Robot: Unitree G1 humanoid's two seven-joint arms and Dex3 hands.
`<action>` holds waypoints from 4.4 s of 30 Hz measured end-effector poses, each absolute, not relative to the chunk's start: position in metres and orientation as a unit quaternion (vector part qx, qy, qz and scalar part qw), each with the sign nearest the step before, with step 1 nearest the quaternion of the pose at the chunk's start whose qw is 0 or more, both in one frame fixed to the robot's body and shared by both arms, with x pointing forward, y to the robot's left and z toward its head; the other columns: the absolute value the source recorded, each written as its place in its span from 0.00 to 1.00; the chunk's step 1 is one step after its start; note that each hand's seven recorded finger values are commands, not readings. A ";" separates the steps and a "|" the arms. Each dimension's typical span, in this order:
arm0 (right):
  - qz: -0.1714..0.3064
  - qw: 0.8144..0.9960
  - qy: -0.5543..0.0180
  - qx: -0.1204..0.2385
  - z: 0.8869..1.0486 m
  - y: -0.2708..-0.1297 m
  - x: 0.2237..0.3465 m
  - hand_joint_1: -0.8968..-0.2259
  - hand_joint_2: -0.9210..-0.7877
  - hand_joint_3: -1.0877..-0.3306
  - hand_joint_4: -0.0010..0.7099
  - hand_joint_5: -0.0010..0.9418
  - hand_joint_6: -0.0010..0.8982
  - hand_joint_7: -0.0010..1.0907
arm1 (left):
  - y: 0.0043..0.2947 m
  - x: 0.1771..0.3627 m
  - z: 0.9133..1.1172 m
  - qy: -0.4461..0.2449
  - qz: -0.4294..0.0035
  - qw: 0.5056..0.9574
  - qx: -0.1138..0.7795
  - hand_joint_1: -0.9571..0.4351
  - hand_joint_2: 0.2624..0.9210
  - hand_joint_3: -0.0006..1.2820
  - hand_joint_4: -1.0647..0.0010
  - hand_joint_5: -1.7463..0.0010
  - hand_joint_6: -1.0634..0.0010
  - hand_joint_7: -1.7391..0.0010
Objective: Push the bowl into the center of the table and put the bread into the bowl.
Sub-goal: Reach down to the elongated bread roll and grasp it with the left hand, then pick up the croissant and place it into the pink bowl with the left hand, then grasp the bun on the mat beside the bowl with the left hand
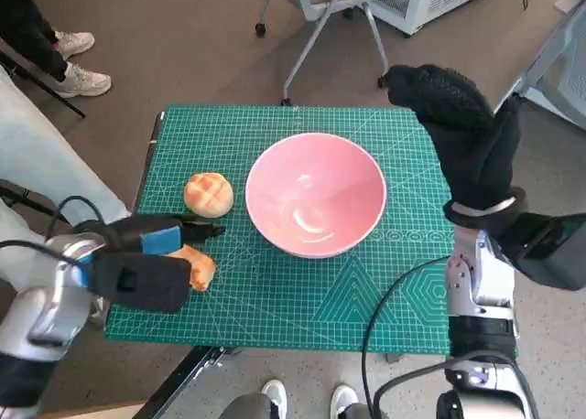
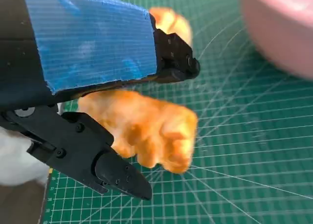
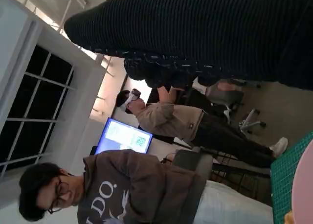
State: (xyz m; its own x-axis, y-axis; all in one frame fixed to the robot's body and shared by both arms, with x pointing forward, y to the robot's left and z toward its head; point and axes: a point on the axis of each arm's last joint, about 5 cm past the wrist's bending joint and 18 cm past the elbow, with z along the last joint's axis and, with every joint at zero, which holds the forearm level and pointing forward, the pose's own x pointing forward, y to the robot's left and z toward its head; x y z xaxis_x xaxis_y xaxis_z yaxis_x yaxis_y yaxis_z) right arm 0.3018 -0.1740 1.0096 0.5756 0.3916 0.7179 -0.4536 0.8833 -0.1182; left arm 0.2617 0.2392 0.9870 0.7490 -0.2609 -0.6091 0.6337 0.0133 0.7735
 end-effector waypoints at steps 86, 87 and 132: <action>0.228 0.890 -0.394 0.028 1.009 -0.186 0.299 0.38 0.00 0.38 0.24 0.00 0.00 0.42 | 0.106 0.322 1.100 -0.218 -0.346 0.685 0.602 0.62 0.89 0.03 0.65 0.88 0.61 0.94; 0.226 0.890 -0.395 0.027 1.009 -0.187 0.298 0.38 0.00 0.38 0.24 0.00 0.00 0.43 | 0.106 0.323 1.099 -0.207 -0.349 0.687 0.603 0.60 0.88 0.03 0.67 0.90 0.63 0.95; 0.209 0.892 -0.398 0.035 1.002 -0.185 0.301 0.38 0.00 0.36 0.23 0.00 0.00 0.42 | 0.235 0.252 1.128 -0.171 -0.194 0.813 0.522 0.44 0.74 0.00 0.99 1.00 0.83 1.00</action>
